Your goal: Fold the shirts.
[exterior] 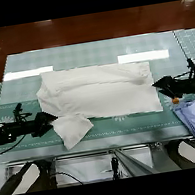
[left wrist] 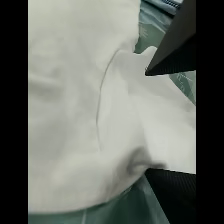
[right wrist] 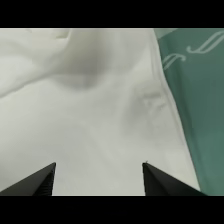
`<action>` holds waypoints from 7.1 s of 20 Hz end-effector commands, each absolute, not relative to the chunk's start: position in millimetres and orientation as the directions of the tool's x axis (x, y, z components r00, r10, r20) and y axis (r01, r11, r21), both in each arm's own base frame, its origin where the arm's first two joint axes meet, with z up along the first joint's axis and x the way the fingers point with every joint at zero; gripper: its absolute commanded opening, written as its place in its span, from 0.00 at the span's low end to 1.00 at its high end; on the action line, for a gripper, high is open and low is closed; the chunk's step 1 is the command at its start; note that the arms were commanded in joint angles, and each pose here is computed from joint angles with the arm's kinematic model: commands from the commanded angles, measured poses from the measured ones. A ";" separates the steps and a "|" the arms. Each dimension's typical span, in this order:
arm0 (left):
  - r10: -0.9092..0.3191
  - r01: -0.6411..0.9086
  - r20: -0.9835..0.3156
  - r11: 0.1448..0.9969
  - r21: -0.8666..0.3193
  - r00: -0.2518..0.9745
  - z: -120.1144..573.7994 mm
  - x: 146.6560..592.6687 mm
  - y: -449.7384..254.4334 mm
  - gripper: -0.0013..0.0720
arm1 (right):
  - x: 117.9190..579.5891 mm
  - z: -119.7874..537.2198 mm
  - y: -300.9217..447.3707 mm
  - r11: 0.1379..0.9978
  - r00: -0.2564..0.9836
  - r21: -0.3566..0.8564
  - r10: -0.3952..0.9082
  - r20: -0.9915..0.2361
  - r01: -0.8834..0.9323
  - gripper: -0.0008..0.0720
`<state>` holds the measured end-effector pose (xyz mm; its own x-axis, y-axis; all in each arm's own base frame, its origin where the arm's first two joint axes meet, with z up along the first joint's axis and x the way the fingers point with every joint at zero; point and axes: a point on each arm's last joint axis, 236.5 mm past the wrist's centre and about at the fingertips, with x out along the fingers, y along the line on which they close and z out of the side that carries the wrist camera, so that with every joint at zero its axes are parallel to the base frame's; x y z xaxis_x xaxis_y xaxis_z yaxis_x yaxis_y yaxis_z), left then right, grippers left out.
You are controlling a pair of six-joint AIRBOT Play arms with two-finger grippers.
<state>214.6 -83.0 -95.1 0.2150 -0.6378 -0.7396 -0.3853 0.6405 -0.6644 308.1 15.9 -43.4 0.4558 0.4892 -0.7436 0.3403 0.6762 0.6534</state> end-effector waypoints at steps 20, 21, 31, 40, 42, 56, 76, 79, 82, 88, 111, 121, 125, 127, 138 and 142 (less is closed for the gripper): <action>-0.695 -0.150 -0.704 0.688 -0.710 0.146 -95.9 199.2 -120.3 0.05 | 229.9 -97.2 15.5 0.733 0.125 0.456 0.461 -0.879 0.504 0.86; -0.696 -0.151 -0.703 0.687 -0.711 0.147 -95.6 199.5 -120.5 0.05 | 229.0 -100.8 18.8 0.725 0.111 0.464 0.479 -0.871 0.510 0.86; -0.707 -0.168 -0.688 0.667 -0.726 0.163 -83.2 209.8 -118.0 0.05 | 267.3 -82.4 36.0 0.699 0.191 0.615 0.590 -0.784 0.365 0.04; -0.641 -0.123 -0.693 0.699 -0.704 0.330 -26.1 375.3 -95.2 0.05 | 383.4 -13.9 24.7 0.725 0.395 0.656 0.550 -0.735 0.211 0.04; -0.656 -0.149 -0.685 0.679 -0.719 0.317 -25.3 413.9 -98.5 0.05 | 412.3 -13.6 30.9 0.735 0.394 0.653 0.554 -0.733 0.182 0.04; -0.608 -0.195 -0.729 0.710 -0.676 0.314 -45.4 504.0 -70.4 0.06 | 501.7 -52.1 17.0 0.659 0.420 0.706 0.582 -0.696 0.257 0.05; -0.316 -0.052 -0.767 0.910 -0.412 0.558 59.6 462.1 -54.5 0.98 | 450.9 -95.2 1.0 0.654 0.195 0.681 0.659 -0.726 0.330 0.87; -0.363 0.019 -0.770 0.909 -0.415 0.524 55.4 457.3 -93.1 0.97 | 451.5 -101.5 35.3 0.665 0.148 0.686 0.677 -0.721 0.296 0.81; -0.404 0.056 -0.764 0.898 -0.437 0.504 55.4 452.9 -117.4 0.94 | 453.0 -91.3 40.3 0.692 0.128 0.675 0.668 -0.733 0.256 0.04; -0.521 0.188 -0.732 0.850 -0.492 0.438 47.6 445.1 -189.7 0.05 | 417.7 -3.6 -0.1 0.806 0.157 0.589 0.575 -0.803 0.058 0.04; -0.798 0.341 -0.596 0.538 -0.771 -0.088 -0.8 309.3 -504.9 0.05 | 288.8 153.2 84.3 0.817 0.485 0.549 0.558 -0.674 -0.178 0.04; -0.475 0.183 -0.691 0.872 -0.455 0.545 185.9 452.0 -109.4 0.05 | 340.6 134.9 230.6 0.696 0.272 0.612 0.714 -0.645 -0.376 0.04; -0.266 0.033 -0.613 0.931 -0.363 0.744 251.2 389.9 -2.7 0.05 | 391.3 100.5 319.9 0.648 0.159 0.630 0.740 -0.653 -0.428 0.04; -0.260 0.037 -0.569 0.928 -0.372 0.780 266.1 348.5 -6.9 0.05 | 416.0 69.7 361.5 0.640 0.152 0.629 0.744 -0.650 -0.442 0.04; -0.328 0.030 -0.538 0.872 -0.488 0.777 186.4 267.1 -49.7 0.05 | 411.9 12.2 419.7 0.550 -0.054 0.747 0.791 -0.609 -0.374 0.87; -0.356 -0.023 -0.563 0.831 -0.556 0.746 152.2 282.2 -48.9 0.05 | 417.5 40.5 259.6 0.798 -0.003 0.433 0.476 -0.880 -0.419 0.87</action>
